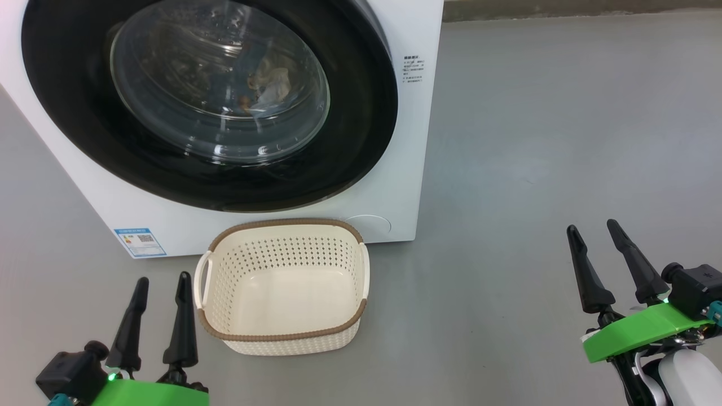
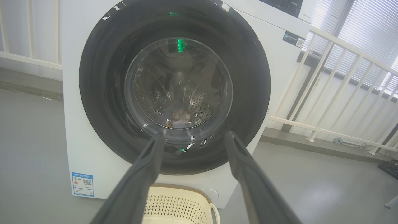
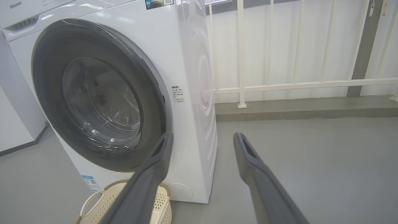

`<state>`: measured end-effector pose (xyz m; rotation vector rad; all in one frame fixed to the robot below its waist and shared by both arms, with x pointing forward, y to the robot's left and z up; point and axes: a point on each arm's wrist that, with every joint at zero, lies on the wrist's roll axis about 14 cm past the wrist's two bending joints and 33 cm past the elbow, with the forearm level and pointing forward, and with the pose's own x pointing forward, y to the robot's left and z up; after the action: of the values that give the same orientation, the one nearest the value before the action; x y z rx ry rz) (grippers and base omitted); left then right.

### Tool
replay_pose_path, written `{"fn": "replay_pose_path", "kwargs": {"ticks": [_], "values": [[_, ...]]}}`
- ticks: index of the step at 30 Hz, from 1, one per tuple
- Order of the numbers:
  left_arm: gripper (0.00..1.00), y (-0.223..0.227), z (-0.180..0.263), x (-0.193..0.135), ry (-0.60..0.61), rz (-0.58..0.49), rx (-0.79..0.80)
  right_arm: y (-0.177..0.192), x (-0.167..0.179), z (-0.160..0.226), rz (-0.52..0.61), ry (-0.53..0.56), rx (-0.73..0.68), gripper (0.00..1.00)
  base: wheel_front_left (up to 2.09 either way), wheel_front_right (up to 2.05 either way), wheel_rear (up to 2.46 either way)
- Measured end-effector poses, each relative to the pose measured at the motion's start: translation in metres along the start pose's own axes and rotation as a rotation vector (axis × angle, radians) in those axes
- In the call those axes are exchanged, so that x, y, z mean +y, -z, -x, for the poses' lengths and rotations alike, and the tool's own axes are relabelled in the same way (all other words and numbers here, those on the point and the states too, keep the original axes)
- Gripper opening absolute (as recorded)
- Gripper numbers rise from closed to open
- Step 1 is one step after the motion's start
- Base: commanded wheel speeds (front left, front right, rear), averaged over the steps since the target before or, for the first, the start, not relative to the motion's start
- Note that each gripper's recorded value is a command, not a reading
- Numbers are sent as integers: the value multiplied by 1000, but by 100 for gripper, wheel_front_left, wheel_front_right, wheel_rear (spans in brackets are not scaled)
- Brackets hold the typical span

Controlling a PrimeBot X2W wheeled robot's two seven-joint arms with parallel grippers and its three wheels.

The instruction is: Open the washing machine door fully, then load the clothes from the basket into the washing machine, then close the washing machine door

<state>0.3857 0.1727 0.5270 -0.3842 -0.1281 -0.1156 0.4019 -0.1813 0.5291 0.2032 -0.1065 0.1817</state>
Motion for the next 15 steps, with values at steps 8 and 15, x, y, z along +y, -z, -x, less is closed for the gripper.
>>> {"fn": "replay_pose_path", "kwargs": {"ticks": [8, 15], "values": [[100, 2, 0, 1, -2, 1, 4, 1, 1, 0, -4, -1, 3, 100, 0, 0, 0], [0, 22, 8, 5, -27, 17, 63, 26, 5, 9, -34, 11, 69, 0, 0, 0, 0]]}}
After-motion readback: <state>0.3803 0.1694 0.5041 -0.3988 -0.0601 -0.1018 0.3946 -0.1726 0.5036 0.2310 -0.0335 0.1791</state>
